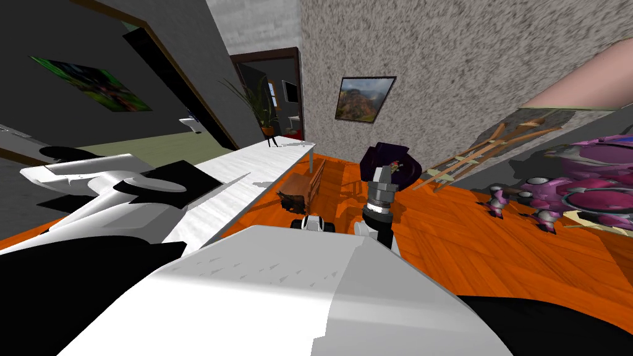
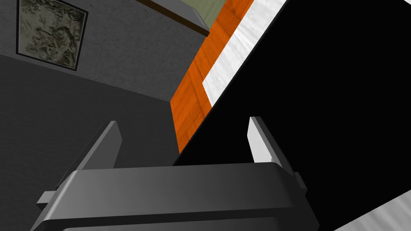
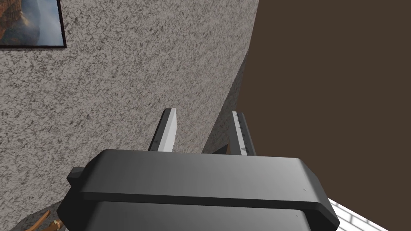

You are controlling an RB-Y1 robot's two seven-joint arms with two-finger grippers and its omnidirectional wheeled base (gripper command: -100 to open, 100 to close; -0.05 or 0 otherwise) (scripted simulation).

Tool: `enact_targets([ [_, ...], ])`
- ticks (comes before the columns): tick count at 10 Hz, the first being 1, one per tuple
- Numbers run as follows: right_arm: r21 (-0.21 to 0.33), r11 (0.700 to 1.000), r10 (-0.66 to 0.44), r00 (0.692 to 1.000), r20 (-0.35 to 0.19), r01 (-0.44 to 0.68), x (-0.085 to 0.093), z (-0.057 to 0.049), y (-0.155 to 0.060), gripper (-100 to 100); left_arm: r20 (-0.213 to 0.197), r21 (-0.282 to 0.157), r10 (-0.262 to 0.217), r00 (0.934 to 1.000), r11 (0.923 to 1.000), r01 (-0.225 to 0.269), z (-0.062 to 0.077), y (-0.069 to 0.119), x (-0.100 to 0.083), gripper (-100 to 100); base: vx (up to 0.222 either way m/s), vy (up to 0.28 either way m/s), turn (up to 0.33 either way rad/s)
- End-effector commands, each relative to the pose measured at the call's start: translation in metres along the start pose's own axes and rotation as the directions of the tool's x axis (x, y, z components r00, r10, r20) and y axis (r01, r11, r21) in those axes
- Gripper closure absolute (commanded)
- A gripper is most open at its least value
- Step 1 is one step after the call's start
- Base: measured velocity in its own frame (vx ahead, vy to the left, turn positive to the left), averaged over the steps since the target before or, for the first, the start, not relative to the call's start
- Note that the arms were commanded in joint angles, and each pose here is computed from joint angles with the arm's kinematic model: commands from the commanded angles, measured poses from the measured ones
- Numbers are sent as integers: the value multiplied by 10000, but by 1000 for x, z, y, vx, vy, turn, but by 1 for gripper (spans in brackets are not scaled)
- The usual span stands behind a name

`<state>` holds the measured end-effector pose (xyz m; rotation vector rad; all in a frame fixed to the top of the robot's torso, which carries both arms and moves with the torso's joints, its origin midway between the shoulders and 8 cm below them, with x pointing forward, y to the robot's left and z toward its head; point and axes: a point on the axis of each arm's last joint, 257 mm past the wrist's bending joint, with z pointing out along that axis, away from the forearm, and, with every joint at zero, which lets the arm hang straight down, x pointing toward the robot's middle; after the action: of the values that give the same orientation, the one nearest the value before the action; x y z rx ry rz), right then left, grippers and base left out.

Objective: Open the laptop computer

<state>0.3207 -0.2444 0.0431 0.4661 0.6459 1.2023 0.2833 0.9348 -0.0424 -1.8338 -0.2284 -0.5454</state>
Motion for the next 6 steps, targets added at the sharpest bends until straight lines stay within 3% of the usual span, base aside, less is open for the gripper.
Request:
enact_targets([
  [1,0,10000,0,10000,0,0,0,0,0,0,-4,310,-308,9995,9990,308,-3,-18,1,-100,-112,19,-69],
  [3,0,10000,0,10000,0,0,0,0,0,0,240,202,-572,9981,9982,567,-2,-18,-9,-100,-67,24,-81],
  [6,3,10000,-2,10000,-1,2,0,0,0,0,873,-454,-422,9953,9979,463,-1,5,-27,-100,93,50,-97],
])
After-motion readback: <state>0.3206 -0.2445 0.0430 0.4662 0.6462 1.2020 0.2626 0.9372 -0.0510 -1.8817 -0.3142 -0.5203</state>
